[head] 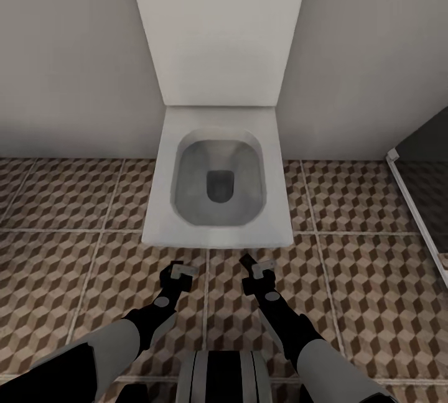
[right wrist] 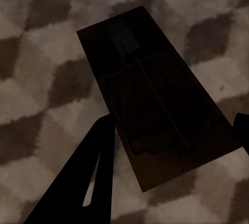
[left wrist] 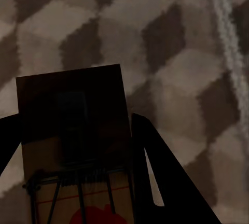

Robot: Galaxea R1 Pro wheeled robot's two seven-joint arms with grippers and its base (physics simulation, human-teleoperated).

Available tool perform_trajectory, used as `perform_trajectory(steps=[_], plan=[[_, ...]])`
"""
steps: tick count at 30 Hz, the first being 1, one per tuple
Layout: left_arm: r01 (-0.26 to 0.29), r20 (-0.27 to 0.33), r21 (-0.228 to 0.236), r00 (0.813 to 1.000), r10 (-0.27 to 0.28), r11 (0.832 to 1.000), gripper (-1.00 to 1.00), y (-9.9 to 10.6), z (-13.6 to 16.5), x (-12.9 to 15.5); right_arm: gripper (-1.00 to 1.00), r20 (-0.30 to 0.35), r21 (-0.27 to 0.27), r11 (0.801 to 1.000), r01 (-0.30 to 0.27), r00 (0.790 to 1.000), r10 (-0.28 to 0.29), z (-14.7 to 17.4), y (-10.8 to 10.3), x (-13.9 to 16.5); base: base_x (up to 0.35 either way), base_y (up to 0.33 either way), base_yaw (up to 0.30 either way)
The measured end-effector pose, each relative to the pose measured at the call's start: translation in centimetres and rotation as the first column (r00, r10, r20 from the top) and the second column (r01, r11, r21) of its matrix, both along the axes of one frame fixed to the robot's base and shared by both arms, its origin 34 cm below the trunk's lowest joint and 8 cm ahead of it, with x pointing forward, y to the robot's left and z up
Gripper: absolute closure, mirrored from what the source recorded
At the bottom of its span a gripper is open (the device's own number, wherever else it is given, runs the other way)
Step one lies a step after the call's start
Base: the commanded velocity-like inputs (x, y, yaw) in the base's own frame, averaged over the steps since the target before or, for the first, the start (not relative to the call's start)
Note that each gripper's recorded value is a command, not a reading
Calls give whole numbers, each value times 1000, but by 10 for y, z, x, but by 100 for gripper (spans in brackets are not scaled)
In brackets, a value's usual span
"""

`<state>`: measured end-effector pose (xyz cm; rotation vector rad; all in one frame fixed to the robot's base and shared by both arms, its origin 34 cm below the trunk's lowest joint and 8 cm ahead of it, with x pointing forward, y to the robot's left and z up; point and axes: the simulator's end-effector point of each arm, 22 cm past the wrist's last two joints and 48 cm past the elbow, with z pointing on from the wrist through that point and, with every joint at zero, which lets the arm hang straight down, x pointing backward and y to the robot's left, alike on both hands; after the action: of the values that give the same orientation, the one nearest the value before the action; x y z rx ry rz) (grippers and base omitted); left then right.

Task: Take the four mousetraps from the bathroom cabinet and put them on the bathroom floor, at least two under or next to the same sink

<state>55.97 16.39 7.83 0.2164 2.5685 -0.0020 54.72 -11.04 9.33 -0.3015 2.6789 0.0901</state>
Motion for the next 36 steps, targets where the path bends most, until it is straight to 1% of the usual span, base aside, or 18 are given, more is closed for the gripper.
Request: perform_trajectory(steps=[13, 14, 36], plan=[[1, 0, 0, 1000, -1, 1000, 100, 0, 0, 0, 100, 0, 0, 1000, 1, 1000, -1, 0, 0, 0, 0, 0, 0], [1, 0, 0, 1000, -1, 1000, 100, 0, 0, 0, -100, 0, 0, 1000, 1, 1000, -1, 0, 0, 0, 0, 0, 0], [1, 0, 0, 1000, -1, 1000, 100, 0, 0, 0, -100, -1, 5, 1000, 1, 1000, -1, 0, 1, 0, 0, 0, 0]])
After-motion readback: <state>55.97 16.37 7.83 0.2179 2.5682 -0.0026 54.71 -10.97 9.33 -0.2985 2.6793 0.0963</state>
